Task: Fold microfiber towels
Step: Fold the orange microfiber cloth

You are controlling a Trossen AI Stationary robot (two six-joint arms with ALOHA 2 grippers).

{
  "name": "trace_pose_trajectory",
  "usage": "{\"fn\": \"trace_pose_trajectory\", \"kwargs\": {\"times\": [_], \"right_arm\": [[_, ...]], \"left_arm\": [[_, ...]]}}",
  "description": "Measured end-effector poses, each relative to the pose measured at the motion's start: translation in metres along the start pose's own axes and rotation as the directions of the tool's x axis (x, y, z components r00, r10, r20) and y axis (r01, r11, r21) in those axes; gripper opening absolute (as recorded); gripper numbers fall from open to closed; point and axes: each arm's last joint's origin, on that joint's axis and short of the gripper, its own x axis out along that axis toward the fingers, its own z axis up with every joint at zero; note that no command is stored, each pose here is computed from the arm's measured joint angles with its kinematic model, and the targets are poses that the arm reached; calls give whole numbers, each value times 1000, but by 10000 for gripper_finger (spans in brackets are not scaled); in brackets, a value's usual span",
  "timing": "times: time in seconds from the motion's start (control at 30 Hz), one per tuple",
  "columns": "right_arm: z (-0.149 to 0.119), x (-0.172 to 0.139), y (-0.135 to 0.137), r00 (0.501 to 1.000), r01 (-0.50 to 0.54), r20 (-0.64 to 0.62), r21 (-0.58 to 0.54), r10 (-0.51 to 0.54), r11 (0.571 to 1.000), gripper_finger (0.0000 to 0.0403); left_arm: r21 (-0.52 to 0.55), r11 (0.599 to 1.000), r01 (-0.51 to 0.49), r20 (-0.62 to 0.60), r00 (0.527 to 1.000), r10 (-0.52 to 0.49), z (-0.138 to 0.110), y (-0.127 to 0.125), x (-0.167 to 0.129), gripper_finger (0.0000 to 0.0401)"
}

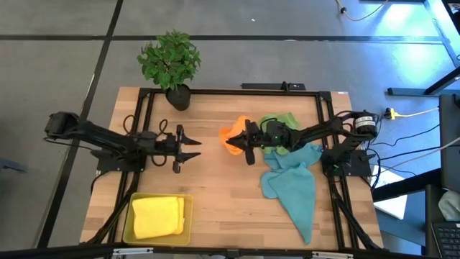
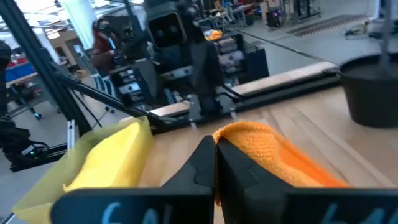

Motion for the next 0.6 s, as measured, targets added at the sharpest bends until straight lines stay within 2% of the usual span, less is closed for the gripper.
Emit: {"fn": "trace_pose_trajectory", "kwargs": {"times": [0.1,0.3,0.43,0.6], "right_arm": [[3,4,5,1000,-11,-5,-11,11,1000,5],[5,11,7,997,-52,-58,-6,52,999,5],[2,15,8,992,-69,-103,2,69,998,5],[-1,16,12,987,-75,-145,7,75,997,5]], "left_arm": [[6,1000,0,25,1000,-1,-1,0,4,187],[12,1000,4,-11,1000,-4,3,-4,26,212],[70,997,17,-41,999,-14,5,-10,48,227],[147,988,-54,-61,996,63,8,-11,70,232]]}}
